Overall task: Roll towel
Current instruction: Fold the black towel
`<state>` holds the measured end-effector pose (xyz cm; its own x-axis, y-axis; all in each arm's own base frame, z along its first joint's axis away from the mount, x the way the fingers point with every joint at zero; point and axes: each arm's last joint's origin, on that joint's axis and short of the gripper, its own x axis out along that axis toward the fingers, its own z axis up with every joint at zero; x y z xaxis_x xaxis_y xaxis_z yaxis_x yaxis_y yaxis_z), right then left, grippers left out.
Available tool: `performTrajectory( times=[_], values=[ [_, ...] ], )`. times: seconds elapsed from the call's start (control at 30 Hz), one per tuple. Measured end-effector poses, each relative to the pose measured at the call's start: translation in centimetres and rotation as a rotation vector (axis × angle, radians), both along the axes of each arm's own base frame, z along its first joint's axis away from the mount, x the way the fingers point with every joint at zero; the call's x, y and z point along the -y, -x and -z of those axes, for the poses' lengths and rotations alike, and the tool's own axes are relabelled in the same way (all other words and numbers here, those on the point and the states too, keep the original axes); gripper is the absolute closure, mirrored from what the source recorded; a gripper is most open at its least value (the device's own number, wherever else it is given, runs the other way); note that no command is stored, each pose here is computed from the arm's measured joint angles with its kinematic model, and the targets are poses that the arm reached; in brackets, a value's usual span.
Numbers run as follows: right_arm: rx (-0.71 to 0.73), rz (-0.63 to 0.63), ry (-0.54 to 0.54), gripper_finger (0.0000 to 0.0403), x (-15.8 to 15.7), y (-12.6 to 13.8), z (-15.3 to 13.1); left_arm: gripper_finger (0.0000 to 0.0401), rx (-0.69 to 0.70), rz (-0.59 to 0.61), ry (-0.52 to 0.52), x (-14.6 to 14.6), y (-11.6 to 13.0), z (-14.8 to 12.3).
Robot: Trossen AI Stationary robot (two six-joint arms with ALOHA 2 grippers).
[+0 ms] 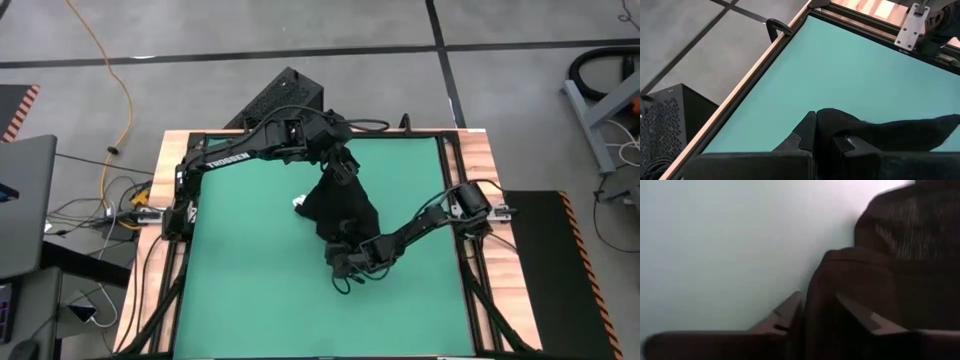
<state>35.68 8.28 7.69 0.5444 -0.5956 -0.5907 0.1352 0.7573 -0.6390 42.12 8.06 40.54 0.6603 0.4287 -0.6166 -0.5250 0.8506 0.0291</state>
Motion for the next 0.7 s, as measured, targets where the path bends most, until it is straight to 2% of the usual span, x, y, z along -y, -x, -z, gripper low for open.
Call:
performTrajectory(
  times=[0.1,0.17,0.37,0.47,0.5,0.6,0.7],
  values=[
    [0.002,0.016,-0.028,0.0364,0.1,0.1,0.1,0.0401,0.0,0.009,0.008,0.0,0.0,0.0],
    [0.008,0.014,-0.017,0.0388,-0.2,0.2,-0.2,0.0401,0.0,0.021,0.015,0.1,0.0,0.0],
    [-0.01,-0.028,0.057,0.0397,-1.8,0.1,-3.2,0.0401,-0.029,0.025,0.018,0.2,0.5,-0.1],
    [-0.057,-0.035,0.158,0.0398,-2.5,1.4,-5.3,0.0401,-0.072,0.033,0.015,0.3,1.3,-0.4],
    [-0.033,-0.033,0.169,0.0399,-2.8,1.7,-6.4,0.0401,-0.084,0.036,0.013,0.4,1.6,-0.5],
    [0.07,-0.004,0.158,0.04,-3.4,3.1,-10.6,0.0401,-0.13,0.036,0.012,0.5,2.4,-0.7],
    [0.119,0.018,0.102,0.04,-3.5,5.3,-13.5,0.0401,-0.179,0.04,0.001,0.8,3.6,-1.1]
  ],
)
